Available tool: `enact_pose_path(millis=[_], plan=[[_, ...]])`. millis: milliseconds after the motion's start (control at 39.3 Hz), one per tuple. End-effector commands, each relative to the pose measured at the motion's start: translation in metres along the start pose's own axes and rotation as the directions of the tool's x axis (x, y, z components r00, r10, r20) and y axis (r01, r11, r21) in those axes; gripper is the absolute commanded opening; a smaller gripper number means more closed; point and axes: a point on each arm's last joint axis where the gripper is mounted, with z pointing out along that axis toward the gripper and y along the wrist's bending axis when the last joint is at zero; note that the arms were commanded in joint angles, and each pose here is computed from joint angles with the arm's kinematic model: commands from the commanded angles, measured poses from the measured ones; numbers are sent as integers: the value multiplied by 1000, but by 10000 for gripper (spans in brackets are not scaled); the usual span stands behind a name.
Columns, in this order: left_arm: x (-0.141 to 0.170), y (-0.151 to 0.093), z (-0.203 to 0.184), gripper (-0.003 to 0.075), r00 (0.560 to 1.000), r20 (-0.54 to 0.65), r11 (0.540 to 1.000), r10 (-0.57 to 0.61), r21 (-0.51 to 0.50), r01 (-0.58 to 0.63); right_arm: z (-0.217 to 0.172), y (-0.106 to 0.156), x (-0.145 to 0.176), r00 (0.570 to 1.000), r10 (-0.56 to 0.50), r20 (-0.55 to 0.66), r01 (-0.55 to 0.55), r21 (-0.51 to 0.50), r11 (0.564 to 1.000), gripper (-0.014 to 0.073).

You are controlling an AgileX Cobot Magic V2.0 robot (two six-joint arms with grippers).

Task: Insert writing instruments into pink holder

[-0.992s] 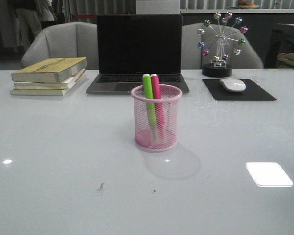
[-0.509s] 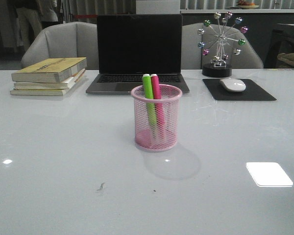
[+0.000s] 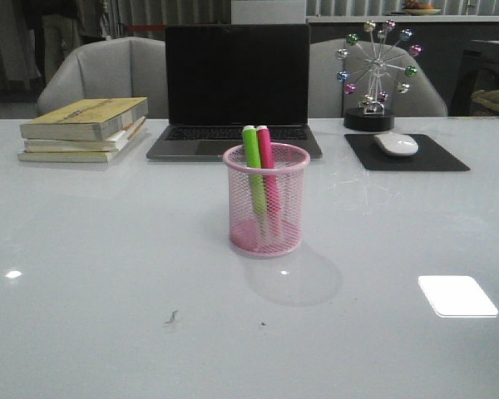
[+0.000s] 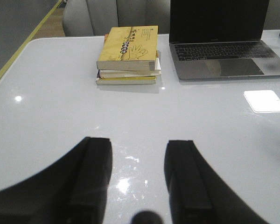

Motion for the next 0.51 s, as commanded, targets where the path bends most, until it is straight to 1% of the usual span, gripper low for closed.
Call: enact_pose_path(millis=[0,178,331,483], plan=[[-17,2,-3,341,994,111,1000,-10,-19,12,-18,5,-11,991,-23,131,26,-20,999,30],[-17,2,-3,340,994,111,1000,-10,-19,12,-39,15,-9,965,-79,251,96,-57,994,30],[-17,2,-3,340,994,111,1000,-10,-19,12,-59,16,-10,911,-112,397,140,-41,989,30],[-17,2,-3,340,994,111,1000,-10,-19,12,-78,13,-7,853,-164,496,179,17,984,30]])
